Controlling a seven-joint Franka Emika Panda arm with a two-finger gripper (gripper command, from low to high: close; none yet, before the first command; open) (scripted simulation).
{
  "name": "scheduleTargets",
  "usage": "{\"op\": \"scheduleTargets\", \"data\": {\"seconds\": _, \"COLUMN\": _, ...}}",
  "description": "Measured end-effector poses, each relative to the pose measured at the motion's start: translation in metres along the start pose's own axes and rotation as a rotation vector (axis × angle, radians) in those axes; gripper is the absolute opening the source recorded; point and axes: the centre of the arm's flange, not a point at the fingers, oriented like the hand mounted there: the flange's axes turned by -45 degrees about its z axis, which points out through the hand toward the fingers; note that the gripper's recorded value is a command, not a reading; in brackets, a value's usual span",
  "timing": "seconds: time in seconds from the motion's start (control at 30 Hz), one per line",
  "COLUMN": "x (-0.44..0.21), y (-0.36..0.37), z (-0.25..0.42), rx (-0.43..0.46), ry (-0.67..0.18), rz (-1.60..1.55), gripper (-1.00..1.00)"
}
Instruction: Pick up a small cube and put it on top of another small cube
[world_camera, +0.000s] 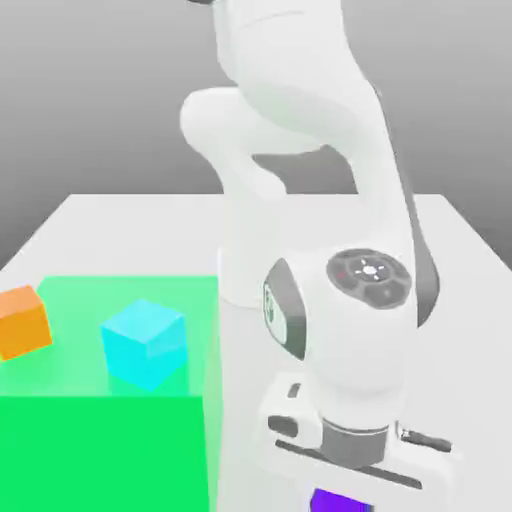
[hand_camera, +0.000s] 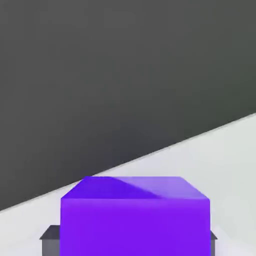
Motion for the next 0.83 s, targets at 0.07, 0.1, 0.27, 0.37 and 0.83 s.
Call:
{"op": "scheduleTargets", "data": {"seconds": 0.07, "x": 0.014, "y": -0.001, "z": -0.028, "rx": 0.023, "ry": 0.019, "rz": 0.021, "gripper": -1.00}}
{"op": "scheduleTargets", "data": {"seconds": 0.1, "x": 0.024, "y": 0.004, "z": -0.046, "rx": 0.027, "ry": 0.029, "rz": 0.056, "gripper": -1.00}}
{"op": "scheduleTargets", "data": {"seconds": 0.27, "x": 0.066, "y": 0.055, "z": -0.146, "rx": 0.044, "ry": 0.054, "rz": 0.284, "gripper": -1.00}}
{"op": "scheduleTargets", "data": {"seconds": 0.37, "x": 0.075, "y": 0.103, "z": -0.200, "rx": 0.046, "ry": 0.047, "rz": 0.447, "gripper": -1.00}}
{"op": "scheduleTargets", "data": {"seconds": 0.83, "x": 0.053, "y": 0.186, "z": -0.233, "rx": 0.002, "ry": 0.000, "rz": 0.763, "gripper": 1.00}}
